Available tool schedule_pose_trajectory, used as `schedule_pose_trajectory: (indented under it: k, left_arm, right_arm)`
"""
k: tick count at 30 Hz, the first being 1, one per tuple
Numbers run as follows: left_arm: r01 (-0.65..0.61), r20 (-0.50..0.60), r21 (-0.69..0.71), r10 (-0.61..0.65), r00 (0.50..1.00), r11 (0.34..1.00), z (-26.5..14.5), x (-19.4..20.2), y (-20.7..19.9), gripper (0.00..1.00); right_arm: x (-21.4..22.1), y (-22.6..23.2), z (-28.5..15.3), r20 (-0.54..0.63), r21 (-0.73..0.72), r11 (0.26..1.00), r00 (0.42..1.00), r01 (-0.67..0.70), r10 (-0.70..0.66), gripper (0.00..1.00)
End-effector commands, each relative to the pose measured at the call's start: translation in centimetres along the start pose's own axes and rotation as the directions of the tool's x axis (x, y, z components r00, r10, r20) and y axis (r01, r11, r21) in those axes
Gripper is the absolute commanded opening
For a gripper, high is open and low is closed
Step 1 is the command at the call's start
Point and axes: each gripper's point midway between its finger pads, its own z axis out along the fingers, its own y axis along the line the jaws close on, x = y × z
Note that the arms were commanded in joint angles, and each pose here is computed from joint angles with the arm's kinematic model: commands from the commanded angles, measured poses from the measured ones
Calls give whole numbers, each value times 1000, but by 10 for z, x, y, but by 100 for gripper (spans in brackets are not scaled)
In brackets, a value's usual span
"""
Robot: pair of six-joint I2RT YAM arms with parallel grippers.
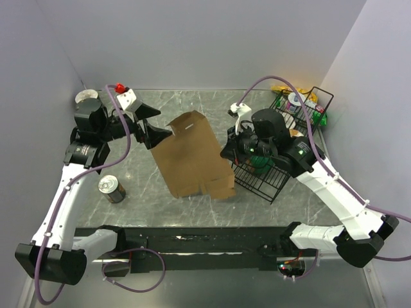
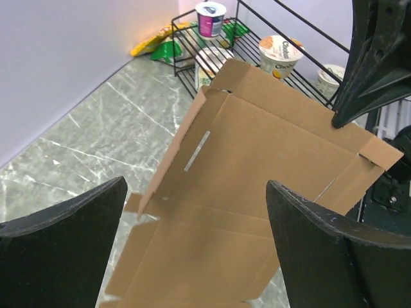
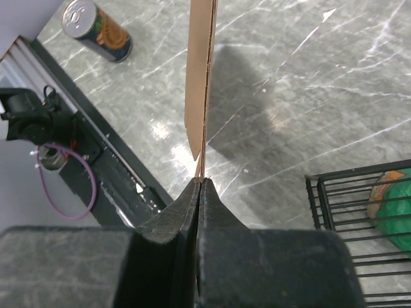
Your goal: Fold the paper box
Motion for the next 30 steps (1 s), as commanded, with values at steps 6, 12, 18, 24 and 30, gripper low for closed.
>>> schedule_pose_trajectory:
  k: [6, 12, 18, 24, 30]
  left_arm:
    - [-9, 25, 125, 6, 1000, 992, 17, 9, -9, 96]
    - [19, 14, 116, -20, 1000, 993, 31, 15, -4, 96]
    - [18, 9, 91, -19, 1000, 996, 39, 20, -4, 81]
    - [14, -7, 70, -14, 1000, 997, 43, 24, -9, 56]
    - [-2, -28, 33, 2, 1000, 999, 47, 30, -11, 27]
  right_arm:
    - [-3, 22, -16, 48, -130, 990, 998, 50, -44, 0]
    - [9, 27, -14, 23, -169, 984, 999, 50, -47, 0]
    - [12, 25, -10, 14, -168, 984, 998, 57, -56, 0]
    - [10, 18, -6, 13, -130, 989, 998, 64, -63, 0]
    - [5, 8, -2, 4, -74, 995, 998, 68, -68, 0]
